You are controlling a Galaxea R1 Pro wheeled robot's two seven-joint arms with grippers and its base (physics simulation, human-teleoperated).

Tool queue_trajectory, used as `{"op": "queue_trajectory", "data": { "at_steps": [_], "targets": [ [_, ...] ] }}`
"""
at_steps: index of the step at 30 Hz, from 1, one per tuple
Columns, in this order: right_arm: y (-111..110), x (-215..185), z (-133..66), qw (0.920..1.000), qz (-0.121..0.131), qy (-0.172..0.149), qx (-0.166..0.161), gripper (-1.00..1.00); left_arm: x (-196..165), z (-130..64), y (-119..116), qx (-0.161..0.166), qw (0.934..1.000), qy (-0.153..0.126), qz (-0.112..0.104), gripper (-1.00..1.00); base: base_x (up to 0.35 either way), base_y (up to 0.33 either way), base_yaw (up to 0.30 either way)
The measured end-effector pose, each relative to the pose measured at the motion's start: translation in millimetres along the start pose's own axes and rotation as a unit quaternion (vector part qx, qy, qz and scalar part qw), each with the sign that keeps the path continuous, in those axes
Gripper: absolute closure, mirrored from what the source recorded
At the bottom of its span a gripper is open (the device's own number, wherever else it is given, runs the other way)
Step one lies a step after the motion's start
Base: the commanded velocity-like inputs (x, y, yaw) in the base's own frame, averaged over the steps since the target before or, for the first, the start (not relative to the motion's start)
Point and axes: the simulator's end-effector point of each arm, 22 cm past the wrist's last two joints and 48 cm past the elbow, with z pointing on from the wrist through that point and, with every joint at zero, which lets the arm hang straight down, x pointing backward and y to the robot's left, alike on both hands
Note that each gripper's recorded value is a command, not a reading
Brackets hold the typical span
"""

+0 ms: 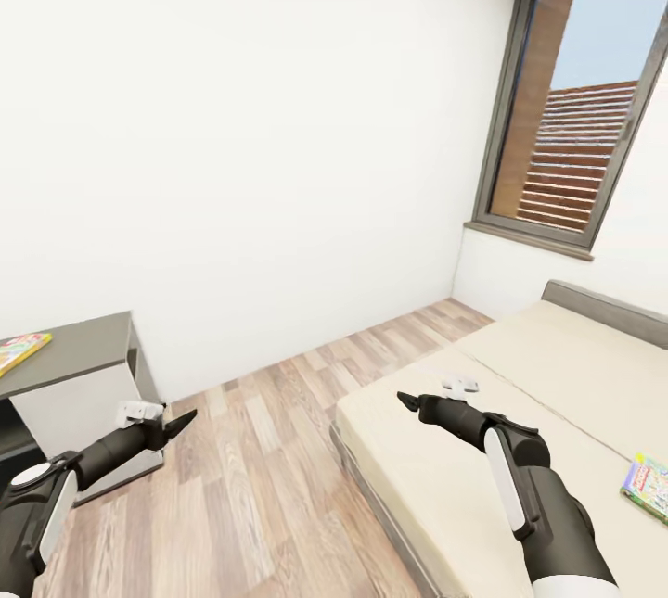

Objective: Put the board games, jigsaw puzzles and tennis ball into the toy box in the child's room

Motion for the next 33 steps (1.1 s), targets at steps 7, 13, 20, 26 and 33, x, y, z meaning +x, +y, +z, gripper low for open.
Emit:
{"op": "queue_trajectory", "data": {
  "at_steps": [7,13,20,26,33],
  "targets": [
    [0.4,-2.0,-1.3,1.0,0.0,-0.002,0.0,-1.0,-2.2,-1.0,-0.1,0.0,1.0,-0.002,0.001,-1.0,0.0,0.055,-0.278],
    [0.3,-3.7,-2.6,1.0,0.0,-0.004,0.0,-1.0,-4.0,-1.6,-0.6,0.0,1.0,-0.003,0.002,-1.0,0.001,0.18,-0.279],
    [0.3,-5.7,-4.3,1.0,-0.001,-0.006,0.001,-1.0,-6.1,-2.5,-1.2,0.0,1.0,-0.005,0.003,-1.0,0.067,0.193,-0.279],
    [0.7,-7.3,-5.3,1.0,-0.002,-0.008,0.001,-1.0,-8.0,-2.9,-1.7,0.001,1.0,-0.007,0.004,-1.0,0.03,0.046,-0.279],
    [1.9,-9.3,-6.6,0.9999,-0.003,-0.01,0.0,-1.0,-10.3,-3.7,-2.4,0.001,0.9999,-0.009,0.005,-1.0,0.003,0.005,-0.278]
  ]
}}
